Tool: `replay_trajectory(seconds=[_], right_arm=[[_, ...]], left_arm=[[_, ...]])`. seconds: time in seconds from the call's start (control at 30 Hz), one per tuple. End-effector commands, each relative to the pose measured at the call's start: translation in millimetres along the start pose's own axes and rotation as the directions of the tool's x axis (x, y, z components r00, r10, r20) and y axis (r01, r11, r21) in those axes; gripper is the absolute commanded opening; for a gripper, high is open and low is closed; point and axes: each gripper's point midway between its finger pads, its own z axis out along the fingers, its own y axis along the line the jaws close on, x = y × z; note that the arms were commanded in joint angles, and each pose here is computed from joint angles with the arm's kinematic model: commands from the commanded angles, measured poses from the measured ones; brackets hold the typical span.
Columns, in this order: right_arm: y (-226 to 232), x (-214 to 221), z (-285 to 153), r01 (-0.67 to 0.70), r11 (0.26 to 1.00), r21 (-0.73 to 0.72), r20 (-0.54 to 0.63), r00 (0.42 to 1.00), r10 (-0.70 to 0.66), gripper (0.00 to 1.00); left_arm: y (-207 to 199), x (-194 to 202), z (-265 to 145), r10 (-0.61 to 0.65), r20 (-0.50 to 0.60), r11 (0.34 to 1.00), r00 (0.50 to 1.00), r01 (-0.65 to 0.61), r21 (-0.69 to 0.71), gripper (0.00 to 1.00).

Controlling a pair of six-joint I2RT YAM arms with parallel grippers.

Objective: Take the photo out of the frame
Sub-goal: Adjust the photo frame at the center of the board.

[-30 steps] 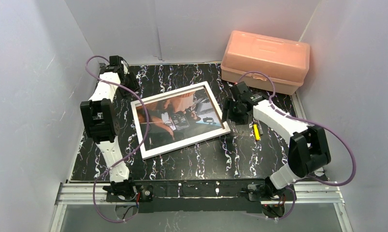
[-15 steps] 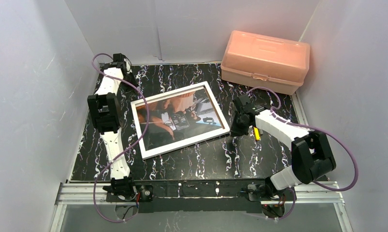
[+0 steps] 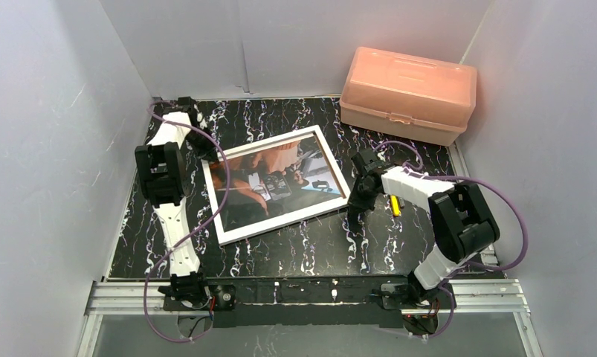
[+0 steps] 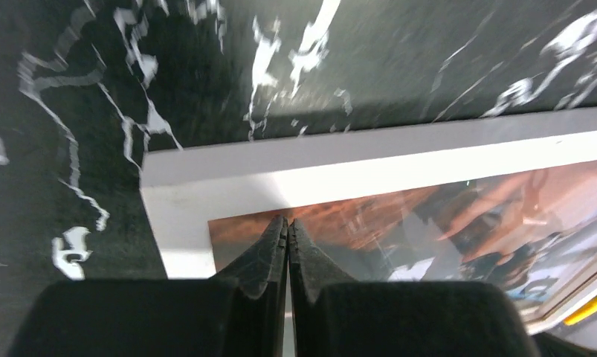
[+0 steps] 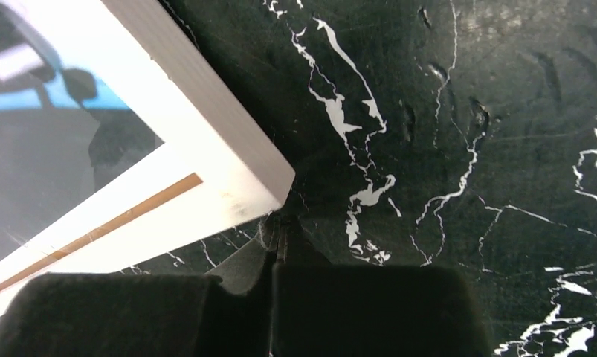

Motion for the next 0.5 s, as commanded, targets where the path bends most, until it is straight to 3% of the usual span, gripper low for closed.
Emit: replay_trajectory(seconds=[0.0, 0.47], right_arm=[[6.7, -8.8, 8.2, -0.022, 1.0, -0.022, 0.01, 1.0, 0.022, 0.01], [13.3, -55.0, 22.5, -0.027, 0.999, -0.024, 0.06, 0.998, 0.029, 0.01]], left_arm=[[6.1, 48.2, -1.2, -0.05, -0.137, 0.999, 0.989, 0.051, 0.0, 0.0], [20.9, 134.2, -20.6, -0.123, -0.273, 0.992, 0.954, 0.12, -0.028, 0.0]])
